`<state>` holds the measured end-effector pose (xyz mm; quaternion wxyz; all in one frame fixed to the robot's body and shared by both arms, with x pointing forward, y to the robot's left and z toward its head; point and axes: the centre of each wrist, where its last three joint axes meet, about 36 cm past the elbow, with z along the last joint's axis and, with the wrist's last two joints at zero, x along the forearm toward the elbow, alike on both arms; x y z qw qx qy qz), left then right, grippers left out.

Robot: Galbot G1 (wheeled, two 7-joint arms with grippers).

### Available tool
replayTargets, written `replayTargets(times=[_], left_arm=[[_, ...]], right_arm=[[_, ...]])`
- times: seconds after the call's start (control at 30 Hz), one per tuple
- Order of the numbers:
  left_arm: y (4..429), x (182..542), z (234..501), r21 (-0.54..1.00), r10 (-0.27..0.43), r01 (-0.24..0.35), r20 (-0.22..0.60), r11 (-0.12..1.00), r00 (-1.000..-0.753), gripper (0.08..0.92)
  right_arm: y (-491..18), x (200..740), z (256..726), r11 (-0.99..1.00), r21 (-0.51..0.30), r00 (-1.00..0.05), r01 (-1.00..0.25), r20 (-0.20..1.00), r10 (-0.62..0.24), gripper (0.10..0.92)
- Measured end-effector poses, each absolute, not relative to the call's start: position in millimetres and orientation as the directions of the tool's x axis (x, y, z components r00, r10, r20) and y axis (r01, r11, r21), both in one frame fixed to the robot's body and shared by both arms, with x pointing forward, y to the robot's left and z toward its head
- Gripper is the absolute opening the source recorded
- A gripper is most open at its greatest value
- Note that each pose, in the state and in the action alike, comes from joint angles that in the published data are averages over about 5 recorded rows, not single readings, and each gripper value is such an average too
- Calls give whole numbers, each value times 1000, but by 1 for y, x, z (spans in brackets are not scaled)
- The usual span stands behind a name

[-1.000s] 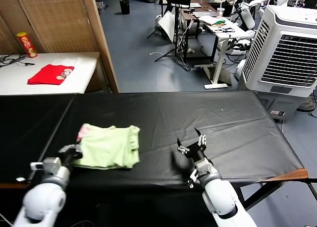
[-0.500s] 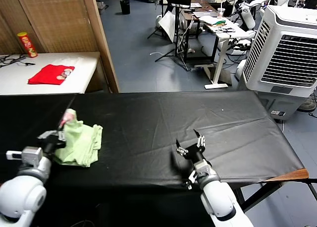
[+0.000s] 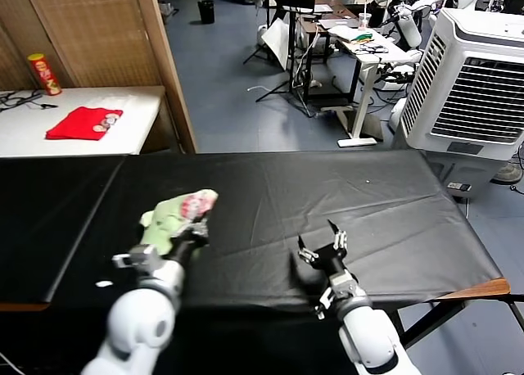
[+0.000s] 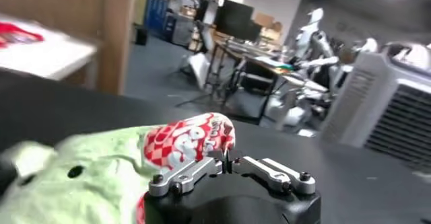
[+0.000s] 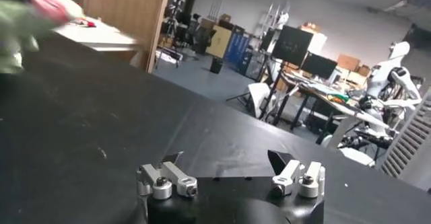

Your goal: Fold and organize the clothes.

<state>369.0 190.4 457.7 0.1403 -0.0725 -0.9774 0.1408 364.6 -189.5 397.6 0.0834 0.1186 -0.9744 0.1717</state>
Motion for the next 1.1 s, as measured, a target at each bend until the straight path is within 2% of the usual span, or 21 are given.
replayTargets(times=[0.07,0.13,0.27,0.4,0.5,0.67,0.83,0.93,1.1], left_arm=[[172,370,447,-296,200,124,245,947,-949,163],[156,370,438,-289,226,154,236,945,-945,223],[136,367,429,-288,288,221,216,932,-933,433],[133,364,428,-288,328,267,192,920,-925,662],[137,360,429,-278,332,275,181,920,-926,768],[150,354,431,-256,312,264,171,930,-935,797],[168,348,433,-227,278,237,172,945,-945,798],[178,344,435,-214,260,222,172,951,-950,798],[190,338,438,-198,236,201,169,959,-957,798]], right_arm=[[-192,363,401,919,-289,-954,-270,206,-215,798],[-195,363,404,922,-260,-948,-286,214,-233,798],[-196,363,411,925,-185,-925,-332,254,-282,798],[-191,367,415,924,-74,-889,-375,311,-336,798],[-182,373,413,919,36,-855,-393,354,-379,798],[-163,388,408,892,190,-800,-410,396,-451,798],[-149,401,400,871,263,-767,-414,416,-490,770],[-144,407,394,865,284,-757,-414,421,-500,651],[-138,416,386,857,303,-748,-417,421,-513,400]])
